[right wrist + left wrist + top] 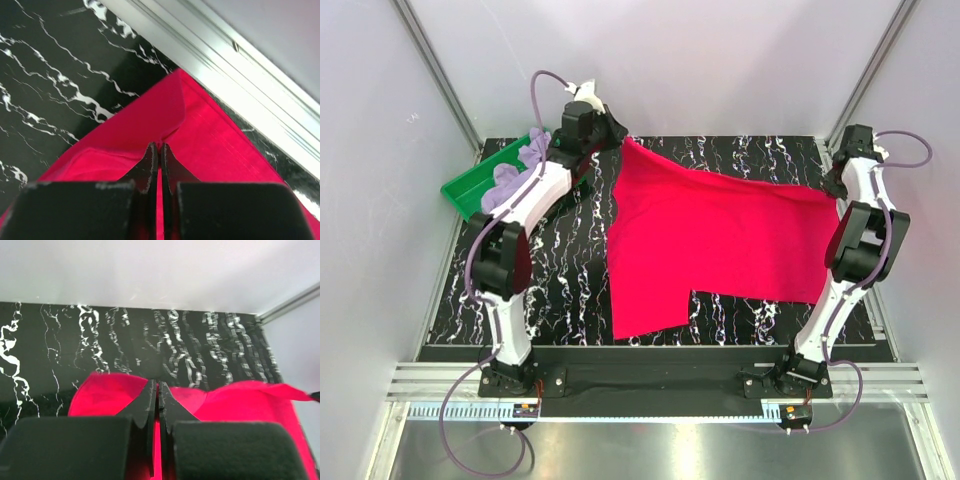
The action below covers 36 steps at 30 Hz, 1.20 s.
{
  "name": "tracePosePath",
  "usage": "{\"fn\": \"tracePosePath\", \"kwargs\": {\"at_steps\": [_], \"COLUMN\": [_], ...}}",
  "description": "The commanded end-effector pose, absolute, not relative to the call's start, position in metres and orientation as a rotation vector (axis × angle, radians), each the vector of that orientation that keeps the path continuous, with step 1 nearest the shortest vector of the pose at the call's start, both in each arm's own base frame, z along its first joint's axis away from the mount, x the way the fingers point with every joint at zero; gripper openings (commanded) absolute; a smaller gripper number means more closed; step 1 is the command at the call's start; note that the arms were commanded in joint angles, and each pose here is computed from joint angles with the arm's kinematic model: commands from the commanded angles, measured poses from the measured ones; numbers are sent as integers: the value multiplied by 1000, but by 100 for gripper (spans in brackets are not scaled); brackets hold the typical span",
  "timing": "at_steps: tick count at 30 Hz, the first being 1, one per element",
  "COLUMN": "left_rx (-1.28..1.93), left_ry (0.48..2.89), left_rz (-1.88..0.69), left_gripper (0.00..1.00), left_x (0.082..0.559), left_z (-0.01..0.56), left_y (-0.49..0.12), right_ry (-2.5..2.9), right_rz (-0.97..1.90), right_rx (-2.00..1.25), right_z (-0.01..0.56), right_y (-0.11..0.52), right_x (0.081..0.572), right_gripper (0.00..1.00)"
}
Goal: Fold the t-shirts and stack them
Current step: Fold the tshirt
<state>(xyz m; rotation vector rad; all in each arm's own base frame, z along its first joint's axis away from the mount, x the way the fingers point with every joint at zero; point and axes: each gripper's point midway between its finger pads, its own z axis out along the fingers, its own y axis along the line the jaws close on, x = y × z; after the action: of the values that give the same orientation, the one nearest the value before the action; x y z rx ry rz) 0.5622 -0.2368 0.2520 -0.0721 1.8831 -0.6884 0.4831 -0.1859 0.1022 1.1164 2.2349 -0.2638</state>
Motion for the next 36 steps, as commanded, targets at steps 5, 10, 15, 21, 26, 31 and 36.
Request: {"fn": "tracePosePath", "kwargs": {"at_steps": [5,10,15,21,26,31,36], "left_rx": [-37,-61,-28,-105,-184,-244,-309], "left_ry": [1933,1982,2076,2125,2165,2210,2246], "left_rz": [-722,-715,-741,-705,-627,-591,-566], "left_gripper": [0,0,0,0,0,0,0], "left_x": [509,483,463,441,426,411,397], "left_z": [272,261,240,220,206,195,180], "left_y": [-239,-229,-239,-230,-217,-209,-201], "right_ry": [2299,2316,2316,2311,2318,2332,2314], "right_rz": [-196,-191,-206,-266,-275,-297,-331], "right_rx": [1204,1207,1222,1255,1257,1251,1260], "right_z": [109,106,108,111,109,106,111], "right_y": [-186,-181,-183,-190,-193,-194,-197], "right_x": [457,443,431,415,407,403,400], "right_gripper": [0,0,0,0,0,0,0]}}
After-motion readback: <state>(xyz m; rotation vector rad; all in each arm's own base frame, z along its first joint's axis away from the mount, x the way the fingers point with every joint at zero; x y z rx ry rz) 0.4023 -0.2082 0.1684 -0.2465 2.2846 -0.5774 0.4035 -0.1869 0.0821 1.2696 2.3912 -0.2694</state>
